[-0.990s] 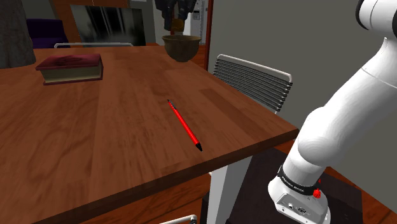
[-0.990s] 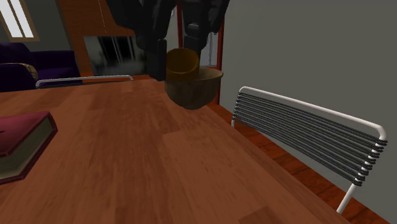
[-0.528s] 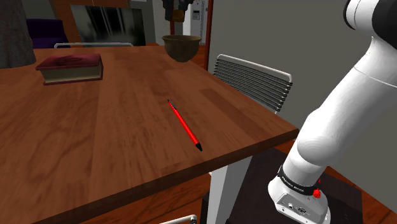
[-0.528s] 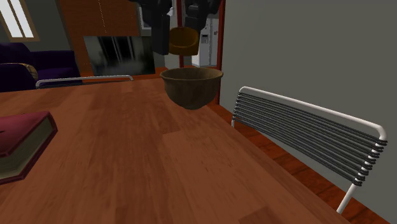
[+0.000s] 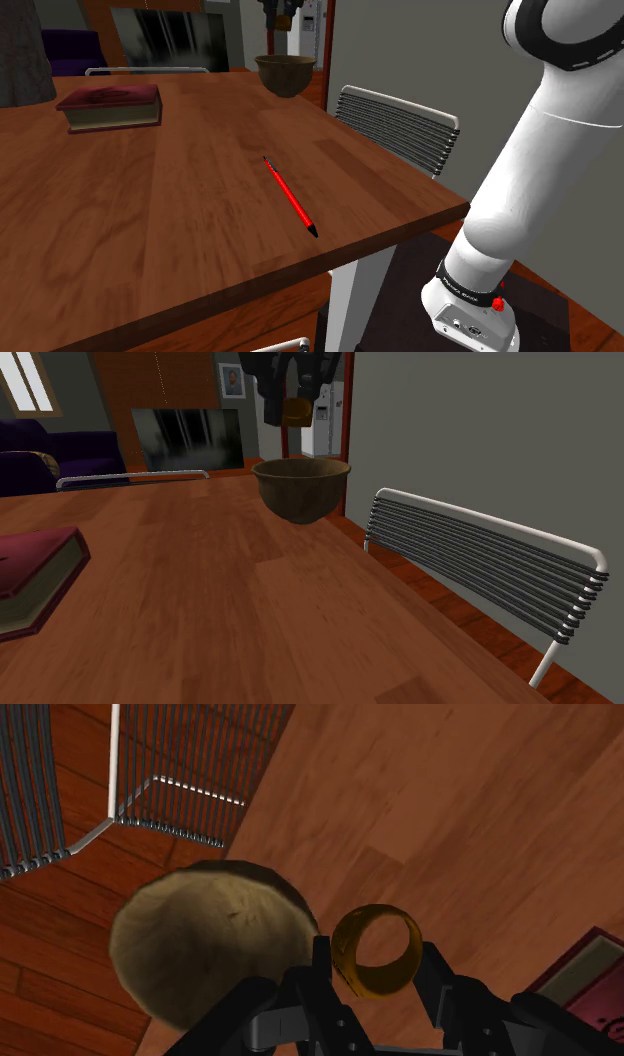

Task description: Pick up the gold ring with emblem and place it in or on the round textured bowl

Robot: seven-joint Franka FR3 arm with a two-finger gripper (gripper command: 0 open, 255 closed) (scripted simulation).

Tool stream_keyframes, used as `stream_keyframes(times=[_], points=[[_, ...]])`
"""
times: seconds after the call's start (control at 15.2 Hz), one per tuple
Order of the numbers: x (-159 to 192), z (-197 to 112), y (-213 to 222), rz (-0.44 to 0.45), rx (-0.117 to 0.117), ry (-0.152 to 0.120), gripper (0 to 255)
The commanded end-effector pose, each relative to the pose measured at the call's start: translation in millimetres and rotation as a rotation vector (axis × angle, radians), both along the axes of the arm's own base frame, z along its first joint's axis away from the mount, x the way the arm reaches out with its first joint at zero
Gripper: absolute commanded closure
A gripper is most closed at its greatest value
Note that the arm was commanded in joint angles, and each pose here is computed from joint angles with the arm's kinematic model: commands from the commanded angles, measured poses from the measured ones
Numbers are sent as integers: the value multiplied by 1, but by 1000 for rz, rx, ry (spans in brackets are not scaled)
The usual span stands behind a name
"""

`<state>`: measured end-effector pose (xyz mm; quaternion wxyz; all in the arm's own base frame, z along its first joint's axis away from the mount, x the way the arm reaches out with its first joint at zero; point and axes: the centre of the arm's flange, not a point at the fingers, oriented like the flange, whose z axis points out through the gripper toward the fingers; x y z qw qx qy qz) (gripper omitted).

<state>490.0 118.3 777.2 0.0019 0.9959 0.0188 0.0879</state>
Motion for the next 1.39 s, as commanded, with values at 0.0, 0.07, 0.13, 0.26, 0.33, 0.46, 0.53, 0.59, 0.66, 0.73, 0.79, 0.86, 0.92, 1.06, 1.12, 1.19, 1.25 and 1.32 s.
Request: stream_keyframes(times=[0.0, 0.07, 0.13, 0.26, 0.33, 0.46, 0.53, 0.59, 0.66, 0.73, 0.79, 0.86, 0.92, 1.06, 1.12, 1.19, 1.25, 1.32], points=[[17, 0, -18, 1, 0, 0, 255], [26, 0, -27, 1, 0, 0, 255], [35, 0, -37, 1, 0, 0, 255], [53, 1, -56, 1, 0, 0, 255], [62, 1, -66, 1, 0, 0, 255], [80, 1, -85, 1, 0, 0, 255], [93, 1, -98, 1, 0, 0, 255], [93, -4, -98, 1, 0, 0, 255], [93, -9, -98, 1, 0, 0, 255], [93, -15, -98, 1, 0, 0, 255], [93, -20, -98, 1, 0, 0, 255], [93, -25, -98, 1, 0, 0, 255], [93, -31, -98, 1, 0, 0, 255], [93, -41, -98, 1, 0, 0, 255], [93, -46, -98, 1, 0, 0, 255], [93, -52, -98, 1, 0, 0, 255], [93, -57, -98, 1, 0, 0, 255], [93, -62, -98, 1, 0, 0, 255]])
